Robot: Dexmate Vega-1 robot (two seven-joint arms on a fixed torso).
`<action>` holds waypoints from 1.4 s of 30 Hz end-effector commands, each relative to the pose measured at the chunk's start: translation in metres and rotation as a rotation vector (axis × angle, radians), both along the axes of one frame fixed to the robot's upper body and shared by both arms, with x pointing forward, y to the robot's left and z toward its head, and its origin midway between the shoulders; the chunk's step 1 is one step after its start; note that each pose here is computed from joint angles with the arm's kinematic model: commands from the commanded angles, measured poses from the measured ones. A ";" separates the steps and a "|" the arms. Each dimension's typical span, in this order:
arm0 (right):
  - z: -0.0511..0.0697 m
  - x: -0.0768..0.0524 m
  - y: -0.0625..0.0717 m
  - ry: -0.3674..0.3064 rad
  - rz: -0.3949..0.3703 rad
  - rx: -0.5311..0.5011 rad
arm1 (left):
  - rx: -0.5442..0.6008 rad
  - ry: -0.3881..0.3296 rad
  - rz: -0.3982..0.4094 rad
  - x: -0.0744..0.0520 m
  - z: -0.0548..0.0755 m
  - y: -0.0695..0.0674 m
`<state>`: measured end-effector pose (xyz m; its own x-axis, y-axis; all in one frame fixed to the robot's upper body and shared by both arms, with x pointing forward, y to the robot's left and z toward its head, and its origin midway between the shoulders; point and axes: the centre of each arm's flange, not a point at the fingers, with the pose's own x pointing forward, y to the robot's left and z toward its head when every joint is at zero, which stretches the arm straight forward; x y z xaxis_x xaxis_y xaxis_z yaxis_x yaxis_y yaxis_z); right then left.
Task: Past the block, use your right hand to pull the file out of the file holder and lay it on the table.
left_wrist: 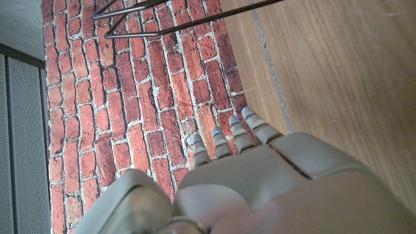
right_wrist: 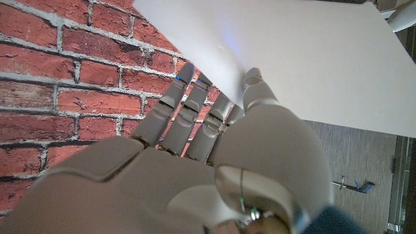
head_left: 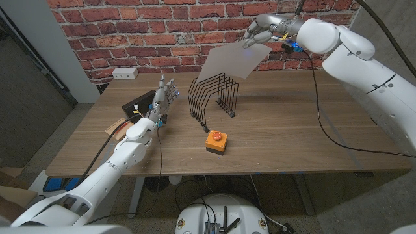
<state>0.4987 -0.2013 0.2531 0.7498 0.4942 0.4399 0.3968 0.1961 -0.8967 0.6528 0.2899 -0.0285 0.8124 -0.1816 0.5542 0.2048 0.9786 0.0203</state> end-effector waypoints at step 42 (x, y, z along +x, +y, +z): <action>-0.017 -0.039 -0.056 -0.009 -0.079 0.155 | 0.001 0.001 -0.001 0.000 0.000 0.000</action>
